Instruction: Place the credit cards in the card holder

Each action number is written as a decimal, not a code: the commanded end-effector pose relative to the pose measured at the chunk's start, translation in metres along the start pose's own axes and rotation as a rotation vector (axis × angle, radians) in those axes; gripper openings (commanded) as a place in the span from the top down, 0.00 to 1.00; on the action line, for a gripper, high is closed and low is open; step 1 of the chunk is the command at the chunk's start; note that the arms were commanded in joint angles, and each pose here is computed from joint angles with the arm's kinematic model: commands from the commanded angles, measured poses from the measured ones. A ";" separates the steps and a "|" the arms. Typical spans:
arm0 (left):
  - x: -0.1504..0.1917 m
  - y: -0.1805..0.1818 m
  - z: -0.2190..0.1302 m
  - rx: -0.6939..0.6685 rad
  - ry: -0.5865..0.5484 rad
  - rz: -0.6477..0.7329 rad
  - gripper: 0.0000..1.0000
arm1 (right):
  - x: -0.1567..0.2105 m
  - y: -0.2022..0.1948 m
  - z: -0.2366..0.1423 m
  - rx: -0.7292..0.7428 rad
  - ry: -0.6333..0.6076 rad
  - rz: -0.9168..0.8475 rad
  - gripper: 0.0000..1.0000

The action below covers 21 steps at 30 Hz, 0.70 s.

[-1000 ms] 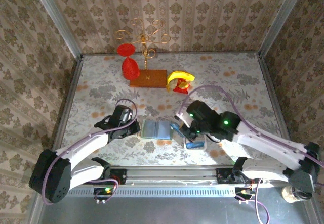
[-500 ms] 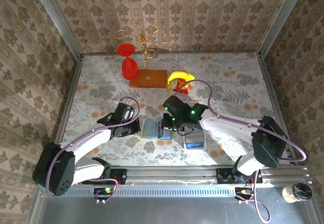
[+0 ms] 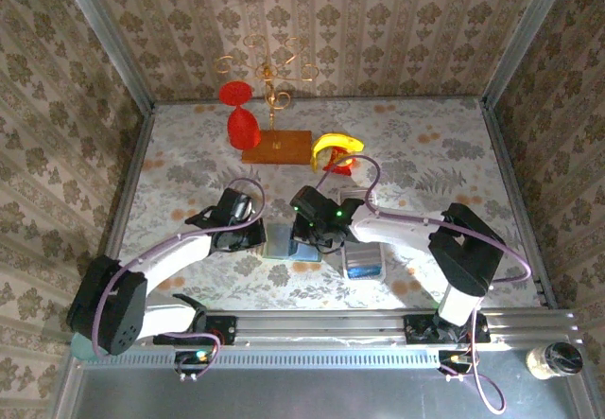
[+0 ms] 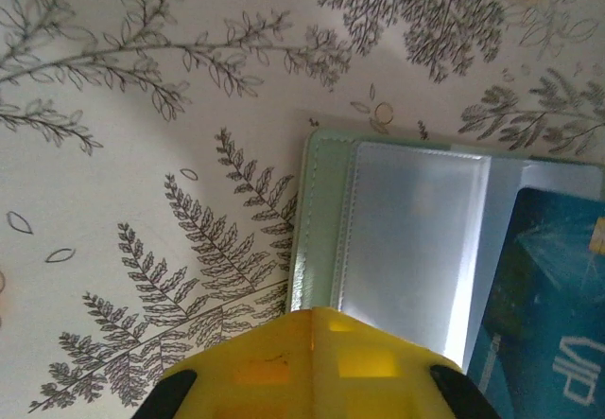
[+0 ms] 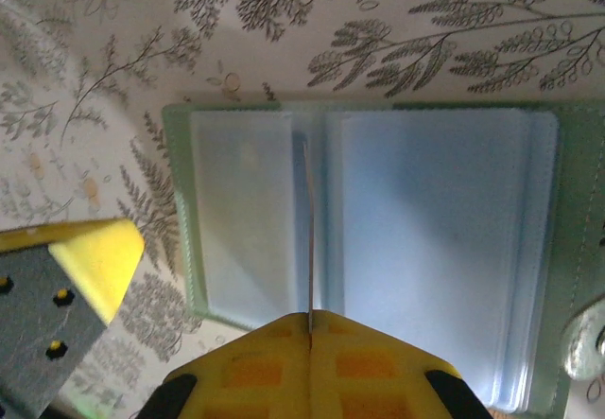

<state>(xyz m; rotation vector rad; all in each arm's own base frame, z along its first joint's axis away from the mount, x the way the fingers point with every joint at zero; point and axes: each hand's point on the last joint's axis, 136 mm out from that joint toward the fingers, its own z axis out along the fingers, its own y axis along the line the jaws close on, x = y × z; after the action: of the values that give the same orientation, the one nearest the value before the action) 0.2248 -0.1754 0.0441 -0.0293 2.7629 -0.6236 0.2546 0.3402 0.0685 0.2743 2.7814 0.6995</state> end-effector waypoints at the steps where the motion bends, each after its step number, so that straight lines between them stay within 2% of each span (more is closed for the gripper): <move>1: 0.000 -0.005 0.002 0.030 0.015 0.022 0.94 | -0.010 0.003 0.005 0.006 -0.058 -0.024 1.00; 8: 0.010 -0.001 0.010 0.033 0.041 0.028 0.95 | -0.018 -0.006 0.000 0.020 -0.110 -0.032 1.00; 21: 0.024 0.006 0.016 0.000 0.063 0.031 0.98 | -0.008 -0.001 0.011 -0.049 -0.077 0.001 1.00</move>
<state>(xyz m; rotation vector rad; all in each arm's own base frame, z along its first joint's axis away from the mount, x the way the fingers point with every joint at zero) 0.2105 -0.1810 0.0251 0.0185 2.8108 -0.6502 0.2655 0.3402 0.0593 0.2687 2.7027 0.7148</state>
